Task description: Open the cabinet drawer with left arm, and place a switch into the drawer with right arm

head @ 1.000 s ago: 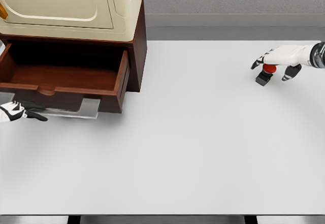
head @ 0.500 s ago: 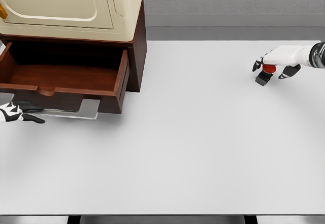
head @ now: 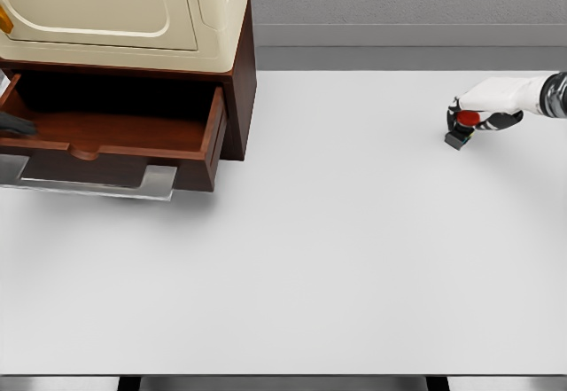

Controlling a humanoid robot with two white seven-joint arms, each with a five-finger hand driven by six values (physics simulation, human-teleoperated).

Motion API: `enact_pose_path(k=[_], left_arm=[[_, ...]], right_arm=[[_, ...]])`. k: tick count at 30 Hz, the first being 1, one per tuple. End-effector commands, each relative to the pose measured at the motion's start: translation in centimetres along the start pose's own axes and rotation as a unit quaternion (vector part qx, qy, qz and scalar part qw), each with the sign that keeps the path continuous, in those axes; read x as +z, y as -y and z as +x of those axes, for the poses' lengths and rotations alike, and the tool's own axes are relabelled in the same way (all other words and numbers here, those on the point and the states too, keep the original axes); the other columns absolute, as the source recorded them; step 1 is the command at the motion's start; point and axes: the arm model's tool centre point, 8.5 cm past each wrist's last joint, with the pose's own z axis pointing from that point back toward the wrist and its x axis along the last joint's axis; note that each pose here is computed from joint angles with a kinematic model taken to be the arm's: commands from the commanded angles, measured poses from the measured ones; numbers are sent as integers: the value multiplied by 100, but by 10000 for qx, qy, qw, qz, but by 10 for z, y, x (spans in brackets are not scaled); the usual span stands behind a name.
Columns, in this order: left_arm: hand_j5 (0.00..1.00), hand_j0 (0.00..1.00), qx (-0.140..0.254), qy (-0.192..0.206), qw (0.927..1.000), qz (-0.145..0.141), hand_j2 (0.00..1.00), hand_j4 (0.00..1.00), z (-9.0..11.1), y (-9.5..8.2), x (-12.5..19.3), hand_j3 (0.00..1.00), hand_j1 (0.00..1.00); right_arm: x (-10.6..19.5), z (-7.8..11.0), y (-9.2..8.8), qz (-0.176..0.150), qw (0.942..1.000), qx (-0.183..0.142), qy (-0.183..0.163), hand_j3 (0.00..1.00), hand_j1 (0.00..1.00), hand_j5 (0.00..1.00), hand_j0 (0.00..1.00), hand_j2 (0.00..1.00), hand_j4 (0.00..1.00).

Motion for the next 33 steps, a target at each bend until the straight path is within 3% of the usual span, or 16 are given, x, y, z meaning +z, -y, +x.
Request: enact_pose_path(k=[1, 11, 16, 20, 22, 28, 33], left_arm=[[100, 100, 47, 15, 10000, 72, 100, 100, 2, -4, 2, 100, 100], [100, 100, 270, 360, 9981, 412, 100, 100, 13, -17, 5, 100, 100], [100, 100, 273, 314, 9980, 475, 100, 100, 12, -20, 8, 100, 100], [100, 100, 270, 304, 9980, 475, 100, 100, 12, -20, 8, 100, 100], [100, 100, 270, 304, 9980, 475, 100, 100, 12, -20, 8, 100, 100], [100, 100, 276, 303, 9981, 470, 100, 100, 11, -20, 8, 100, 100], [100, 100, 268, 253, 9981, 487, 100, 100, 9, -20, 10, 100, 100]], right_arm=[[-1, 1, 0, -2, 10000, -13, 28, 55, 55, 55, 55, 55, 55], [2, 1, 11, -258, 9996, -130, 57, 46, 46, 46, 46, 46, 46], [-3, 8, 18, -392, 9988, -196, 202, 42, 42, 42, 42, 42, 42], [-3, 16, 31, -571, 9978, -136, 309, 41, 41, 41, 41, 41, 41], [0, 16, 36, -733, 9962, -255, 393, 42, 42, 42, 42, 42, 42], [19, 37, 70, -1263, 9896, 106, 678, 42, 42, 42, 42, 42, 42], [20, 44, 76, -1403, 9867, 77, 813, 42, 42, 42, 42, 42, 42]])
